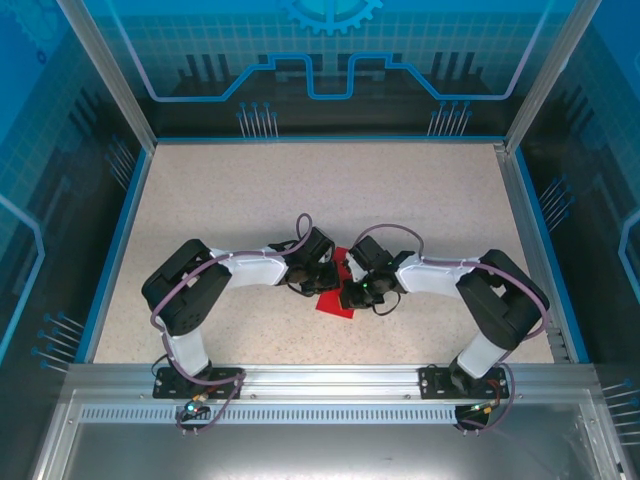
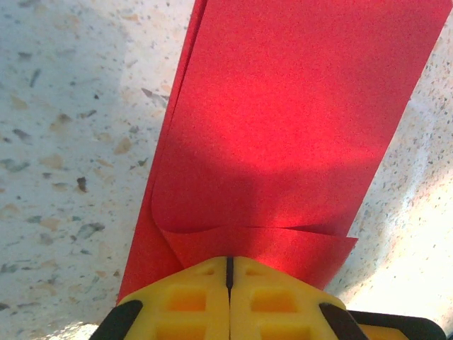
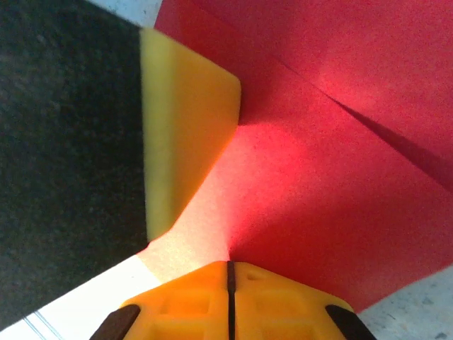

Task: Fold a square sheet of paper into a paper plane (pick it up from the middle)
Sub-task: Fold the triangle a second time at the center of the table.

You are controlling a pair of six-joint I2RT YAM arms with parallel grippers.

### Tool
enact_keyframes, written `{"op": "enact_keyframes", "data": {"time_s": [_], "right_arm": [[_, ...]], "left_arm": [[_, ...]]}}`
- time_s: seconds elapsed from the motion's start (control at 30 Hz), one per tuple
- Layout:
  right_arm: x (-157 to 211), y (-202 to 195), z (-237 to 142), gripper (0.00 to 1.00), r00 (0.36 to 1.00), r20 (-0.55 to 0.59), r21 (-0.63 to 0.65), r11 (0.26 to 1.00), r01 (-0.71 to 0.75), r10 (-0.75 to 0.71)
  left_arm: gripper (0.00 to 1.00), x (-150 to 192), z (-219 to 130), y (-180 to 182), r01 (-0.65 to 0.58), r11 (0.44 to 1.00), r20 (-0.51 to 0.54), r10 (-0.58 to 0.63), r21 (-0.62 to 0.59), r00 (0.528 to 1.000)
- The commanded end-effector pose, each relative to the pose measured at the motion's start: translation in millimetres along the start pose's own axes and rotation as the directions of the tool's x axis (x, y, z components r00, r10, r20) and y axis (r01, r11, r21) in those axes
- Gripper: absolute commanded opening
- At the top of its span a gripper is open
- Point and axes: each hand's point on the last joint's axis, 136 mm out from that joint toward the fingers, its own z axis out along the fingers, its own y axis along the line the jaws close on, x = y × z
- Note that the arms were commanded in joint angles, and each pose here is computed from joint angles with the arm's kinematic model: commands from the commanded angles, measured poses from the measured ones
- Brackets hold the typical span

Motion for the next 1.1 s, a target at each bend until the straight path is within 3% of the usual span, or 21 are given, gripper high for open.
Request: {"op": "enact_keyframes", "data": {"time_s": [0.0, 0.4, 1.07], "right_arm": [[13, -5, 5, 0.08, 0.999, -0.046, 0.018, 1.000, 0.000, 0.001], [43, -11, -4, 0.08, 0.992, -0.122, 0.003, 1.000, 0.029, -0.029], [61, -20, -7, 0.08, 0.988, -0.154, 0.017, 1.000, 0.019, -0.016]], "left_arm": [[0.08, 19, 16, 44, 0.038, 0.989, -0.059, -0.047, -0.143, 0.997], [0.08, 21, 17, 52, 0.062, 0.983, -0.058, -0.073, -0.176, 0.996], [0.08, 22, 17, 51, 0.052, 0.984, -0.064, -0.064, -0.168, 0.996]]}}
